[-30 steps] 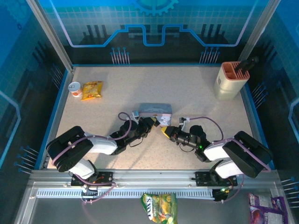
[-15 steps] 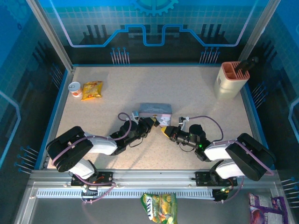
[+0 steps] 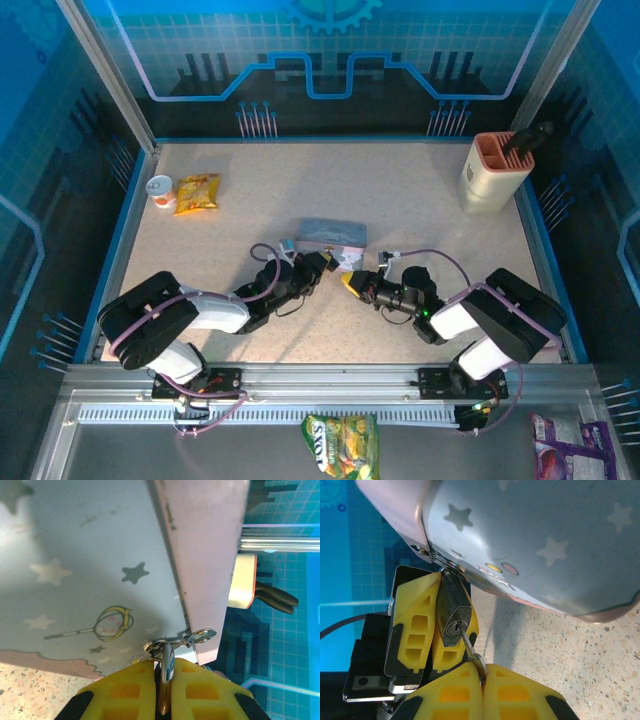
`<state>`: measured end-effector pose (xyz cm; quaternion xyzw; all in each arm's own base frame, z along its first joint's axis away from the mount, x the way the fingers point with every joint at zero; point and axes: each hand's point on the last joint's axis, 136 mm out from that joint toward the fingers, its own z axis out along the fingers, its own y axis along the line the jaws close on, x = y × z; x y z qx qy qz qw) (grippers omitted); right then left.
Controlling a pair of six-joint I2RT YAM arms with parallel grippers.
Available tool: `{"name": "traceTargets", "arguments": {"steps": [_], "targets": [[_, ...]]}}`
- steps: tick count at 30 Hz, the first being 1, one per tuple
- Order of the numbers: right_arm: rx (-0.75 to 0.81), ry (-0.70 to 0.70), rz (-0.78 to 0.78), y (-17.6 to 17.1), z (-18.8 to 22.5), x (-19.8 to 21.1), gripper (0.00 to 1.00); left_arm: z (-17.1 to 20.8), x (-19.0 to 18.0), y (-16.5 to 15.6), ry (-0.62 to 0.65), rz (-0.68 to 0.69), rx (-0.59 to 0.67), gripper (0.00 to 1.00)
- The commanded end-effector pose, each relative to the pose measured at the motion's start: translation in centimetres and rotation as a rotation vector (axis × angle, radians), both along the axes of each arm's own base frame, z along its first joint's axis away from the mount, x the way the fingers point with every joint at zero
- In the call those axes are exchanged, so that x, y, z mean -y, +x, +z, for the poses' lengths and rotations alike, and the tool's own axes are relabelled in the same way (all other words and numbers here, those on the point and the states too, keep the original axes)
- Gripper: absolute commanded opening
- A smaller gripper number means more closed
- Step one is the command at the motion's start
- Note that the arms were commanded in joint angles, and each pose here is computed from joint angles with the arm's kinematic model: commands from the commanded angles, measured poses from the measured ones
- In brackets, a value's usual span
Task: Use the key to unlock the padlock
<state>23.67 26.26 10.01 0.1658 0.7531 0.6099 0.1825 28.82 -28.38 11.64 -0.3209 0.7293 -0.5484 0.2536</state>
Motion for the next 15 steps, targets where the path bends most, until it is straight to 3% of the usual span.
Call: {"name": "traceTargets", "arguments": {"steps": [1, 15], "targets": [[0.073, 0.084, -0.029, 1.5, 2.7, -0.4, 0.0, 4.6, 5.5, -5.1, -0.171, -0.308, 0.043, 0.01], [0.088, 0.112, -0.034, 2.6, 3.9, 0.1, 0.0, 4.0, 5.9, -5.3, -0.155, -0.329, 0.023, 0.01]]}}
